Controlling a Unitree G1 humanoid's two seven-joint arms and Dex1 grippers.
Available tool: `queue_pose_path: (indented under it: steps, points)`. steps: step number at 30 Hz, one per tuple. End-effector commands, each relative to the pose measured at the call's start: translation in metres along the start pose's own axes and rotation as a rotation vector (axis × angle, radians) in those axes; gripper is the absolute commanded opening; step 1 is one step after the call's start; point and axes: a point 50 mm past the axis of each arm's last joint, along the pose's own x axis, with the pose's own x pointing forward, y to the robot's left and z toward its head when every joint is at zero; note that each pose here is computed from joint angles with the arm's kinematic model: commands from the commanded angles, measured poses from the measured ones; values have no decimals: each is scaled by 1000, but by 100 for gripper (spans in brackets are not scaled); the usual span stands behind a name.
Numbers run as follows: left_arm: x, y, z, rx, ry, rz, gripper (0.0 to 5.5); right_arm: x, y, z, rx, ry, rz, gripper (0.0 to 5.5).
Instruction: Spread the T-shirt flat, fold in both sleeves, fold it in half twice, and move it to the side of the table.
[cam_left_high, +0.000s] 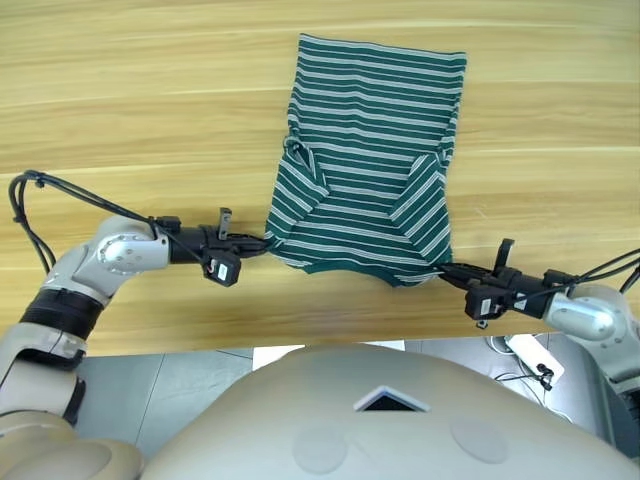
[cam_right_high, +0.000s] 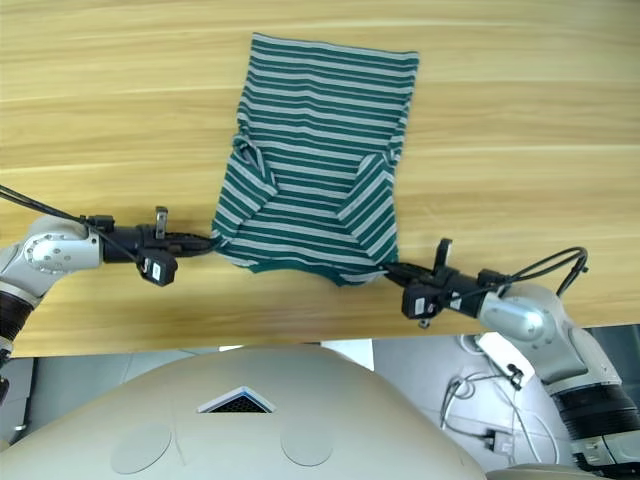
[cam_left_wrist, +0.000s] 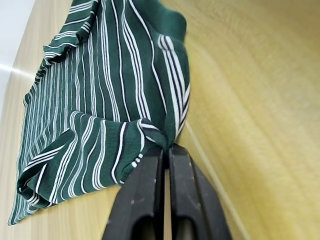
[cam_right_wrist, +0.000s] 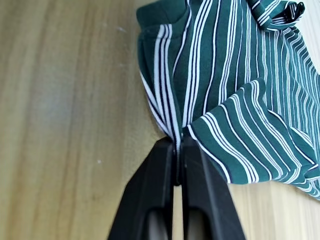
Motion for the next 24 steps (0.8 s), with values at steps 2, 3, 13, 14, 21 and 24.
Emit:
queue_pose_path:
  steps: [2, 3, 13, 14, 21, 24]
  points:
    - [-25, -19, 16, -48, -37, -10, 0, -12, -15, 24, -115, -72, -117, 0]
    - [-29, -19, 22, -50, -61, 3, 0, -15, -18, 30, -125, -97, -145, 0]
    - [-62, -6, 70, -82, -316, 113, 0, -57, -2, 48, -127, -133, -154, 0]
    - [-64, -4, 72, -86, -328, 120, 0, -59, 0, 51, -124, -146, -156, 0]
    - [-65, 1, 66, -134, -316, 134, 0, -66, -2, 50, -123, -138, -205, 0]
    - [-61, 7, 52, -152, -253, 144, 0, -57, -15, 45, -135, -113, -252, 0]
